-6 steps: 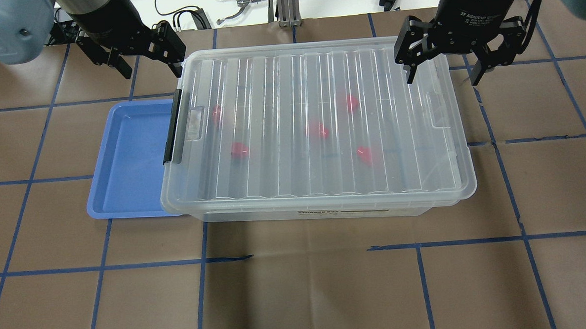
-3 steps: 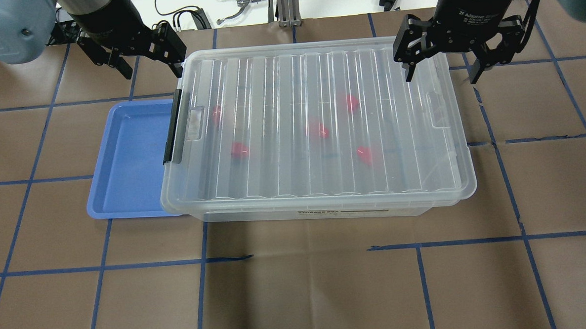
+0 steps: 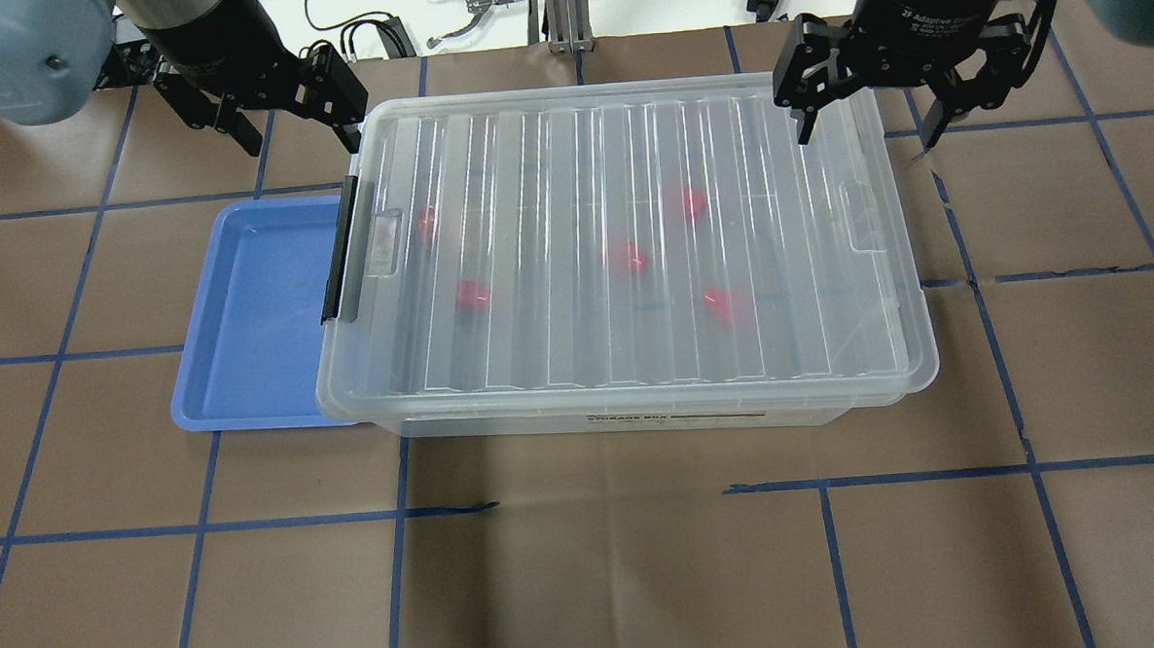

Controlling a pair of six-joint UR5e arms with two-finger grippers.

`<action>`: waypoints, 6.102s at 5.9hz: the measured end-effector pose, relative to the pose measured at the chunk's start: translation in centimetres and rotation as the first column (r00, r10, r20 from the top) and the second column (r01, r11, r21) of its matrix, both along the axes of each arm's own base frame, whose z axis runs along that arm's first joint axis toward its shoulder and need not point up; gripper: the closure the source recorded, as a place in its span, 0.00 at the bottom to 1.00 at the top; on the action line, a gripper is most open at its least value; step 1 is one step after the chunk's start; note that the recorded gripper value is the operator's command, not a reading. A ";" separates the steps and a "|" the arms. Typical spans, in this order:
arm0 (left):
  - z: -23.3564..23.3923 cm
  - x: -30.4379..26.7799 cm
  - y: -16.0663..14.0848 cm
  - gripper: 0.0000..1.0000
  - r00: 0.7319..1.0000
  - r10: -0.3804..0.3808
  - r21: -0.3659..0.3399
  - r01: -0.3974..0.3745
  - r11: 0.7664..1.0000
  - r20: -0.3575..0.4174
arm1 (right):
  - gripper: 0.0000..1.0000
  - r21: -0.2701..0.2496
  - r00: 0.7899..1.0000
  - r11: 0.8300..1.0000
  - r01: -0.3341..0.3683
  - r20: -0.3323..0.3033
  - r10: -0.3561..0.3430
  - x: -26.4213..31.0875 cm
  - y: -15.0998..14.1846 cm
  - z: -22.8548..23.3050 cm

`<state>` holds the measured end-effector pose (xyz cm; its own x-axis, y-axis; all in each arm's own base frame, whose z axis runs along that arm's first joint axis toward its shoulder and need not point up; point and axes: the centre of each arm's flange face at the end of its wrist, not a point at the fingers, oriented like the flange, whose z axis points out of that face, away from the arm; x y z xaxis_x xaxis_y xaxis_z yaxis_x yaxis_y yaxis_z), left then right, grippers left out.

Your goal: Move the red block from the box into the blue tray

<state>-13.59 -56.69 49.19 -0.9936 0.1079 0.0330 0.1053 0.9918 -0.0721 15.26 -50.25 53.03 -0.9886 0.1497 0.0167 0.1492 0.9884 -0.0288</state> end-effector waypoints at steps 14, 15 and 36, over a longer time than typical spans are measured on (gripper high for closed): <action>-0.1 0.0 -0.4 0.02 1.000 0.003 -0.016 -0.003 1.000 -0.002 | 0.00 0.033 0.990 0.991 -0.133 -0.052 0.135 -12.4 -0.9 -18.4; 0.0 -0.1 -0.4 0.02 1.000 0.003 -0.017 -0.003 1.000 -0.002 | 0.00 0.035 0.986 0.988 -0.151 -0.066 0.153 -13.2 -1.0 -18.5; -28.2 -7.3 0.7 0.05 0.005 -0.990 0.045 0.999 0.011 0.142 | 0.00 0.065 0.989 0.993 -0.097 -0.107 0.104 -33.4 1.8 -17.9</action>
